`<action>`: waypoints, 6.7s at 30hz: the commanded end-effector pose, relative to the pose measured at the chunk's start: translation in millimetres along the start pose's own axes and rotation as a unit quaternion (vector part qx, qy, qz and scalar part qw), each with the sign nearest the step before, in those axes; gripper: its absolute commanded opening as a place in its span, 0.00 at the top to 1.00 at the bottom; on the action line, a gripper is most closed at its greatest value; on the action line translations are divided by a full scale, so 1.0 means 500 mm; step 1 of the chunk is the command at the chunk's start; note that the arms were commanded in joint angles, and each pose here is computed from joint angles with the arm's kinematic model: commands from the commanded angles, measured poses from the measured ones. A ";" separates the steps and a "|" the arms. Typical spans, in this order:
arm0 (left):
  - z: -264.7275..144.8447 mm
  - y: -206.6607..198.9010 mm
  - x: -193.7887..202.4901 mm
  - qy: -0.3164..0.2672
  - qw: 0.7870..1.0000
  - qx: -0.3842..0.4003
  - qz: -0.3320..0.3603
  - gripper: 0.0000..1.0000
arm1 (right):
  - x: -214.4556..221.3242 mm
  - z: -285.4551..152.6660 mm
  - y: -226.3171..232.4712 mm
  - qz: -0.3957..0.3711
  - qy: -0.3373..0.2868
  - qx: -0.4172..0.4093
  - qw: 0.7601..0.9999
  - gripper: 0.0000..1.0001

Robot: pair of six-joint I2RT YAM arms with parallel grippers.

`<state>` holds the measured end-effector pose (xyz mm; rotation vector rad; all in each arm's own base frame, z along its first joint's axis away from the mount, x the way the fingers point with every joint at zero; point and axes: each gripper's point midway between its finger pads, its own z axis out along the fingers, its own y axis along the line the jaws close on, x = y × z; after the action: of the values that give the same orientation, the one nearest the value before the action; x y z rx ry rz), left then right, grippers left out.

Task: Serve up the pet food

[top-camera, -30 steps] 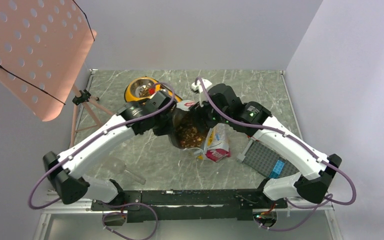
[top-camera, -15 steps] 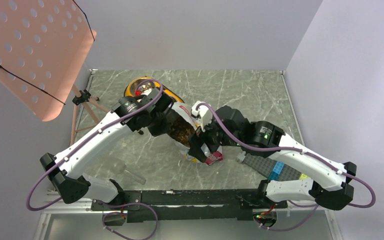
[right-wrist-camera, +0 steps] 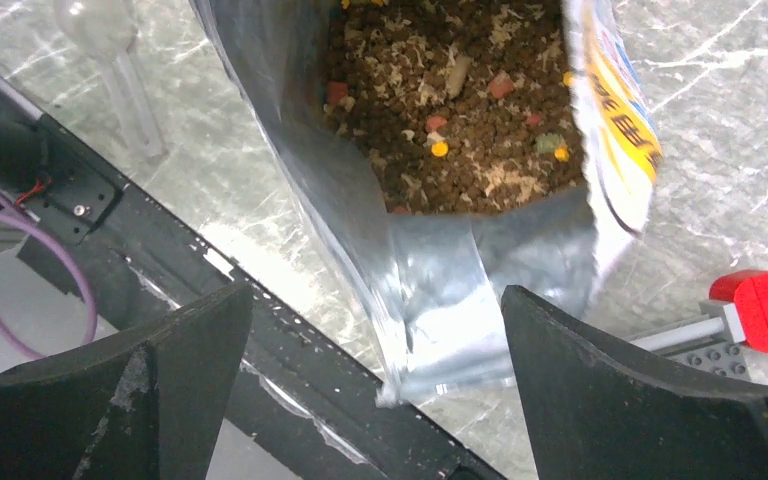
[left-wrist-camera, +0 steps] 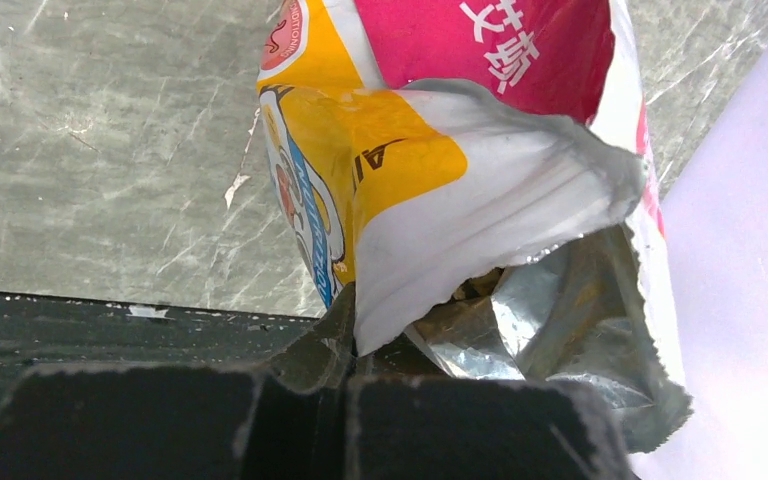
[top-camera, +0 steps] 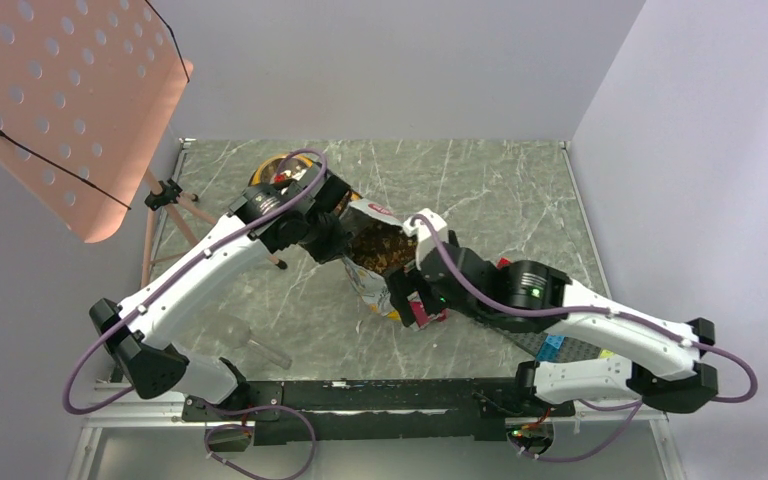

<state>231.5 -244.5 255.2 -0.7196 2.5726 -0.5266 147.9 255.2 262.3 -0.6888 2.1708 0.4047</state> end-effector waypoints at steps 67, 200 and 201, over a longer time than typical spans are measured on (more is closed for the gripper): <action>-0.051 -0.088 -0.168 -0.002 0.980 0.081 -0.180 0.31 | -0.003 0.023 -0.002 -0.021 -0.060 -0.017 0.998 1.00; -0.101 0.048 -0.099 0.054 0.944 0.076 -0.318 1.00 | -0.113 0.108 0.024 -0.229 -0.001 0.025 0.973 0.76; -0.102 0.047 -0.099 0.054 0.944 0.077 -0.317 1.00 | -0.106 0.107 0.020 -0.231 0.001 0.025 0.973 0.71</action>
<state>223.1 -199.9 279.1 -1.4964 2.4685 -0.9181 198.9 358.9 268.4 -1.1293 1.8997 0.2223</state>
